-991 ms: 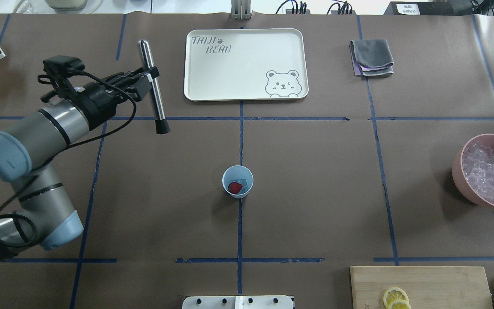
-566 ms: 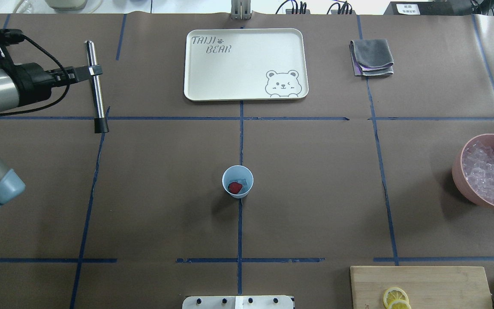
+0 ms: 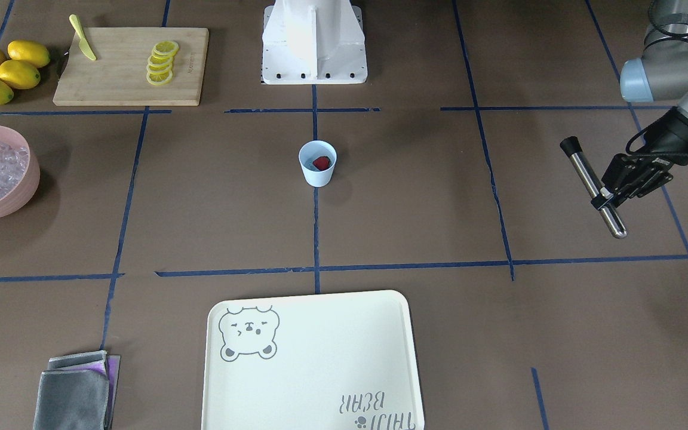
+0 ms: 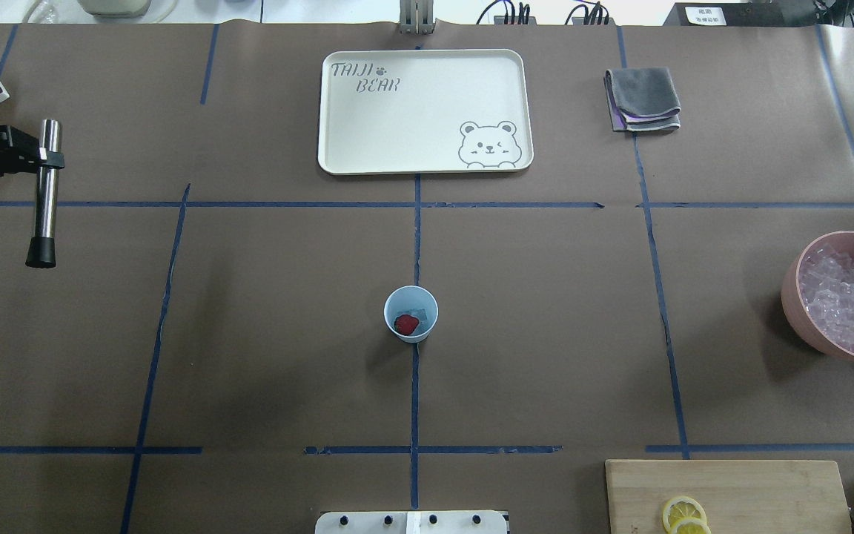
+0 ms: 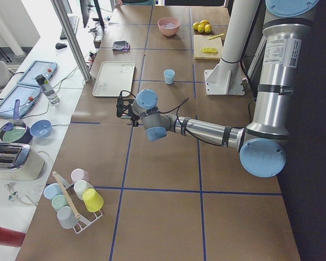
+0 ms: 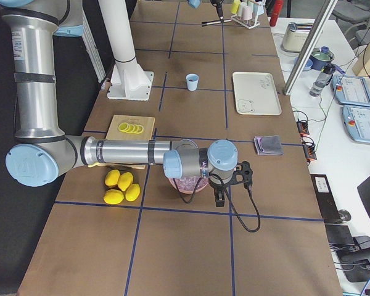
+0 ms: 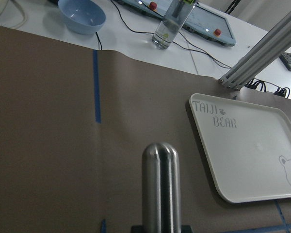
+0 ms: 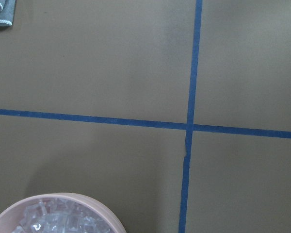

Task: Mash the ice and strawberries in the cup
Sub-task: 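Lower the pestle onto the table at its starting spot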

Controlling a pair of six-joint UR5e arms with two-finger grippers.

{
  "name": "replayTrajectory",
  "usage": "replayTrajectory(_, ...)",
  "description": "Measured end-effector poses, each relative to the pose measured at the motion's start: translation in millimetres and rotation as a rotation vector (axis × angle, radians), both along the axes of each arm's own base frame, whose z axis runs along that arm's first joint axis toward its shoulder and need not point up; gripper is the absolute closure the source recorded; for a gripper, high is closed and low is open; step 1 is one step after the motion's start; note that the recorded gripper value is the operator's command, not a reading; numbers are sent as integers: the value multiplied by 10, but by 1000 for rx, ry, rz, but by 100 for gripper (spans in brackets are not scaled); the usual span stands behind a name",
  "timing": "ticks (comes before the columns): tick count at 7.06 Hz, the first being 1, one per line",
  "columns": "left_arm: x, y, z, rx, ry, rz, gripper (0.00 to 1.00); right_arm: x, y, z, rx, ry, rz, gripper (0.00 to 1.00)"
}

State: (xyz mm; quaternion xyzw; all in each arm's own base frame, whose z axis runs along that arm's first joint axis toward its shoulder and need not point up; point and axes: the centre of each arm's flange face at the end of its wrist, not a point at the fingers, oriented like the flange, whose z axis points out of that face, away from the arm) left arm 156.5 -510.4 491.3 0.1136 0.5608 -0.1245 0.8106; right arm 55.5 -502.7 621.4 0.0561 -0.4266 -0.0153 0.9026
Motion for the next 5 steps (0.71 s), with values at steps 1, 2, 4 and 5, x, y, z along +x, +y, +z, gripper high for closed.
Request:
replayTrajectory(1,-30,21,271,-68,-19,15,100,1,-11,-30,7,1,0,1)
replayTrajectory(2,-49,51,527,-100,-45,29,100,1,-20,-56,12,3,1,1)
replayTrajectory(4,-112,198,1050,-67,-127,93,100,2,-29,-101,20,3,2,1)
replayTrajectory(5,-147,275,1263,-42,-163,123,100,2,-31,-107,21,3,2,1)
